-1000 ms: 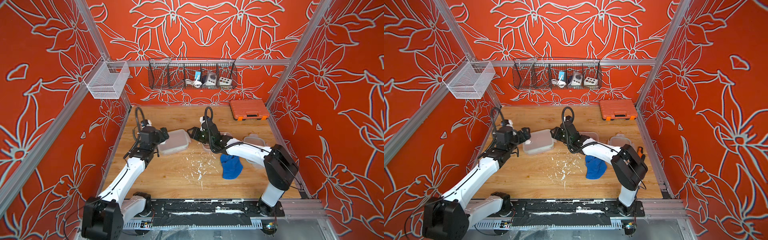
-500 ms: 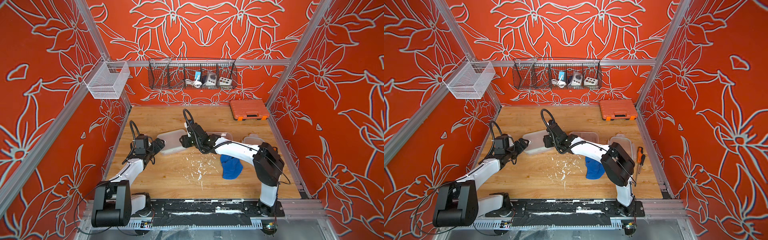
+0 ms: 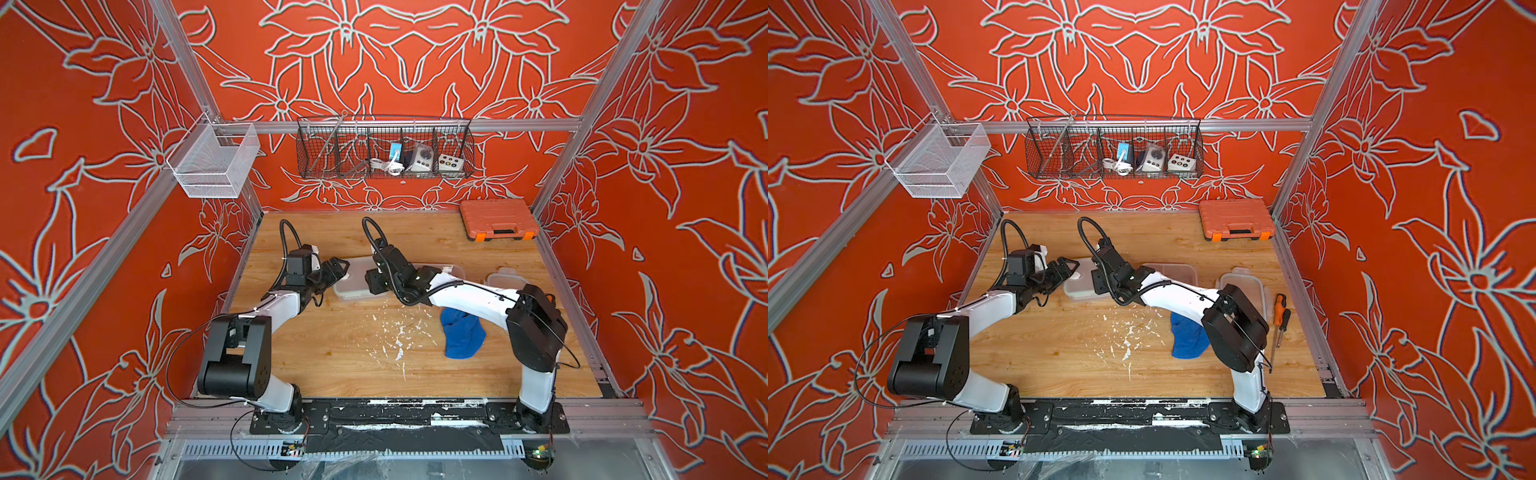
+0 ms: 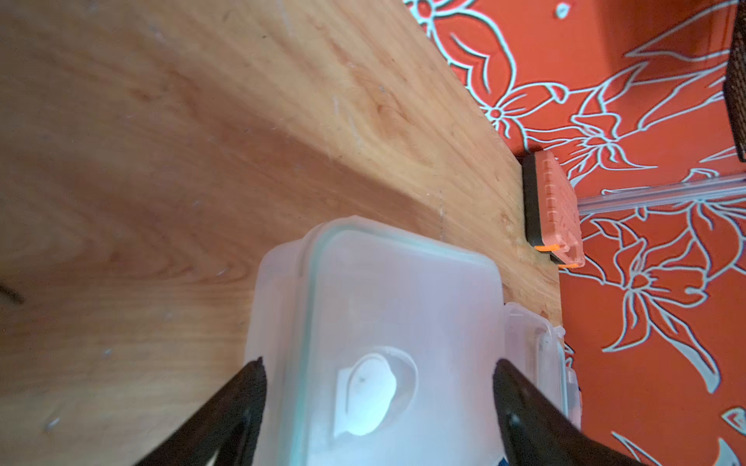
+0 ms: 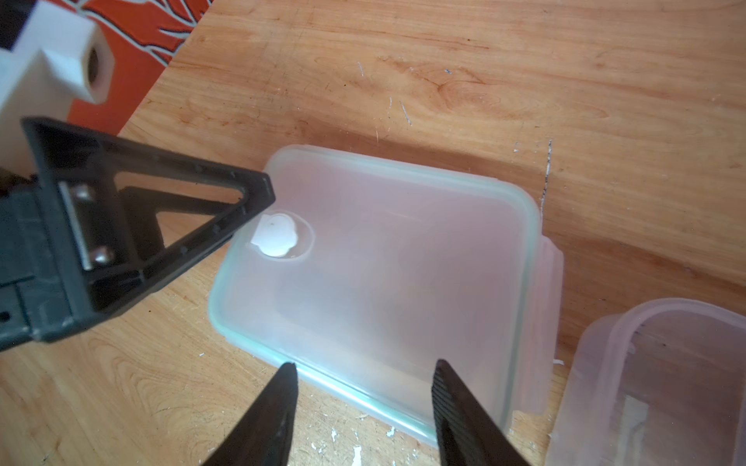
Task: Wipe the insides of the lunch boxes
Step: Adjust the lunch box at the center of the board, then open the fastener of the lunch box.
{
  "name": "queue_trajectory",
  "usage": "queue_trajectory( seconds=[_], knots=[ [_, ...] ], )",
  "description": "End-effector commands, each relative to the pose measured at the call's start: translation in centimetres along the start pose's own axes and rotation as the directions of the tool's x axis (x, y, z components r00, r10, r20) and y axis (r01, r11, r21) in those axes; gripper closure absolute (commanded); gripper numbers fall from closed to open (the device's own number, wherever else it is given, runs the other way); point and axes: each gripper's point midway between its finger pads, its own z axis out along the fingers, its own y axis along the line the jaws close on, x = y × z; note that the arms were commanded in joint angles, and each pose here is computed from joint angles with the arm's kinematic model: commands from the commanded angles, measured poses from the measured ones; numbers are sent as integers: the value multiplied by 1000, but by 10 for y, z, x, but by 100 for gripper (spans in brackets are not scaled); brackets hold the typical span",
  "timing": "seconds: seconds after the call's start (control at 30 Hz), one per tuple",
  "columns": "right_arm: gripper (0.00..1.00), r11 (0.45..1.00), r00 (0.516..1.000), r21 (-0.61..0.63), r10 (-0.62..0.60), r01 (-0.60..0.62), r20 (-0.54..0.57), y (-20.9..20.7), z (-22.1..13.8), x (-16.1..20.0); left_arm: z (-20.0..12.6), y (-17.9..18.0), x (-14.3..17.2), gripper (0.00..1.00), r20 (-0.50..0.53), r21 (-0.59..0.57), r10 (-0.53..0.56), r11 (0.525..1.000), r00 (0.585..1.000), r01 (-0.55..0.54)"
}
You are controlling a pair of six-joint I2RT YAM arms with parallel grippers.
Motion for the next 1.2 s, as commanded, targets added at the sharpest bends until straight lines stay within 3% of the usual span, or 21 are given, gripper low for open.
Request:
queue_trajectory(
  seconds=[0.0, 0.13, 0.23, 0.43, 0.7, 1.17],
  knots=[
    [44, 998, 1000, 56, -20, 20, -1, -6, 1, -2, 4, -20, -14, 14, 33, 47, 19, 999, 999, -21],
    [44, 997, 1000, 72, -29, 29, 2, -8, 3, -2, -6, -13, -26, 12, 66, -37, 52, 998, 996, -49],
    [44, 994, 998, 89, -60, 61, -11, -10, 9, -2, -25, 4, -25, 11, 99, -99, -16, 995, 995, 26],
    [42, 990, 994, 101, -96, 101, -56, -12, 25, 8, -52, 13, 16, 8, 138, 47, -223, 975, 965, 218],
    [37, 989, 993, 103, -102, 108, -62, -15, 33, 15, -47, 17, 37, 7, 89, 145, -355, 929, 931, 340],
    [34, 987, 992, 112, -107, 115, -72, -18, 37, 20, -42, 15, 33, 9, 92, 285, -508, 838, 856, 466]
  ],
)
